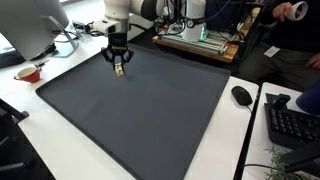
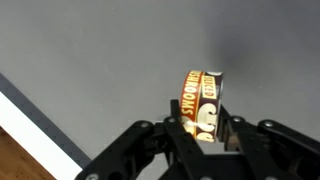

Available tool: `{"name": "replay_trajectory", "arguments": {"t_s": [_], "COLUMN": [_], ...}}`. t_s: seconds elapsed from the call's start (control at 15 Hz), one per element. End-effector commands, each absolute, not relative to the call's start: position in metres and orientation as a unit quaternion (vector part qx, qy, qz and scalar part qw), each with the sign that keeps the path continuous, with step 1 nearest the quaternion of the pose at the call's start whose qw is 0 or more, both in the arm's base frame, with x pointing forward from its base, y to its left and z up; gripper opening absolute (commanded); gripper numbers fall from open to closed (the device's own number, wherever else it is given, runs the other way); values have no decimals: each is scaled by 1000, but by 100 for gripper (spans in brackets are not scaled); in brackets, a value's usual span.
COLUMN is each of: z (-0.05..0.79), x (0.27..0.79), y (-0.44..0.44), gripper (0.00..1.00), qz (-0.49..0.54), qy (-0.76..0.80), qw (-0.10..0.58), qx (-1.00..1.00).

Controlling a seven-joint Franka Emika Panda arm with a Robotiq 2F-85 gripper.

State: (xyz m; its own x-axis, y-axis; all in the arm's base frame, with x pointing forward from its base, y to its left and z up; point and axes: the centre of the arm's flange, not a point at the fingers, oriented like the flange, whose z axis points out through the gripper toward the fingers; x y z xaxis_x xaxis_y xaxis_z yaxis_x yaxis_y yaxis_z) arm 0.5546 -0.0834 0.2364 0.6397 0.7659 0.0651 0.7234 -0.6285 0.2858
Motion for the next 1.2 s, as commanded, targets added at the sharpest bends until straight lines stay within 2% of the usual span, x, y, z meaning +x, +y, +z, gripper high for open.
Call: {"name": "replay_trajectory", "arguments": {"t_s": [0.0, 0.47, 0.53, 1.13], "z": [236, 236, 236, 213], "x": [555, 555, 555, 568], "y": [-83, -83, -83, -73], "gripper": [34, 34, 9, 9], "qz": [90, 90, 90, 86], "qy": [415, 415, 415, 423], "qw": [117, 117, 117, 121], "qx": [898, 898, 898, 894]}}
